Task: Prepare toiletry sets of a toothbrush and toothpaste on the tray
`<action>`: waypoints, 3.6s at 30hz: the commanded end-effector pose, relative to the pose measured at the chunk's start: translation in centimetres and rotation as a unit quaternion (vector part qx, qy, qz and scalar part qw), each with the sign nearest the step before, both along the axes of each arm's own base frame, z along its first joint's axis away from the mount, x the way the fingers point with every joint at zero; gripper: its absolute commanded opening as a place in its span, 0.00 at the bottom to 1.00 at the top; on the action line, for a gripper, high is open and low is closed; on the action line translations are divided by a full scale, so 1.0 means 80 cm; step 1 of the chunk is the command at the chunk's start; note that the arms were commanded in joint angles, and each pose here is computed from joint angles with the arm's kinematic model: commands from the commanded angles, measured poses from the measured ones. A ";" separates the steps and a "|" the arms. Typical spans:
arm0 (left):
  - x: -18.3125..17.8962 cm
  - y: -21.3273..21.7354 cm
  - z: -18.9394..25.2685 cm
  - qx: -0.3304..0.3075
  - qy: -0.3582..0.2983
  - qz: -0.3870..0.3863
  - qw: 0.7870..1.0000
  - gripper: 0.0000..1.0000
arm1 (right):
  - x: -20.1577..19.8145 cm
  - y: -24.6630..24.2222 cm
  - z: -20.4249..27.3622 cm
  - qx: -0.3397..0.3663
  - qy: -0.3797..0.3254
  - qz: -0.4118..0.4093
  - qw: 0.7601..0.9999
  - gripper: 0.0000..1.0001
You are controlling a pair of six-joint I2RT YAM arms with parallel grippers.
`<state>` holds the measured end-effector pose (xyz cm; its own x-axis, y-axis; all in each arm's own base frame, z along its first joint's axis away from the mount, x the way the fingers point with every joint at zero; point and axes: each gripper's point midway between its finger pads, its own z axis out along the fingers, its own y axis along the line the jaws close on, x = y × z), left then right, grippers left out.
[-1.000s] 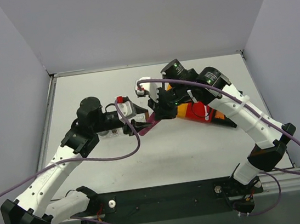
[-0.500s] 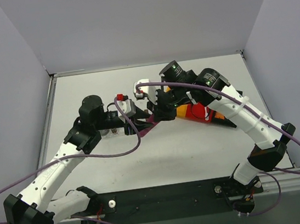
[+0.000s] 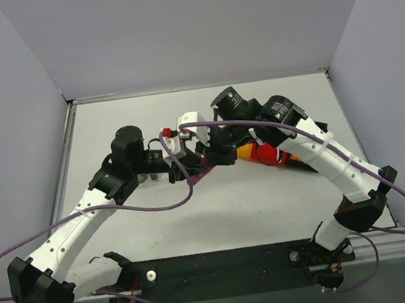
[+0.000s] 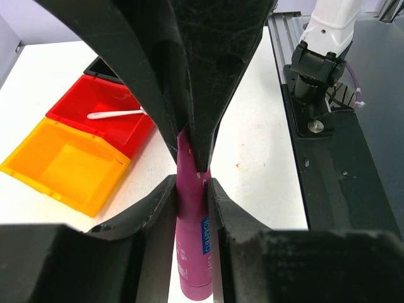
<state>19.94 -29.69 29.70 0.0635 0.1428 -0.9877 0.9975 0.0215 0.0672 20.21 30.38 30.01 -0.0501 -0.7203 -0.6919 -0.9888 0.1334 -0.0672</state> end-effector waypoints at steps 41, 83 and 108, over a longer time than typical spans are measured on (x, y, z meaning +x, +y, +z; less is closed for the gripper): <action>0.027 0.043 0.094 -0.254 0.051 0.099 0.961 0.00 | 0.049 -0.029 0.043 0.116 0.060 -0.113 0.985 0.36; 0.018 0.088 0.198 -0.413 0.145 0.075 0.896 0.00 | 0.020 0.074 0.080 0.229 0.059 -0.010 0.972 0.27; 0.017 0.067 0.170 -0.260 0.093 0.069 0.959 0.55 | 0.018 0.034 0.057 0.181 0.035 -0.038 0.982 0.00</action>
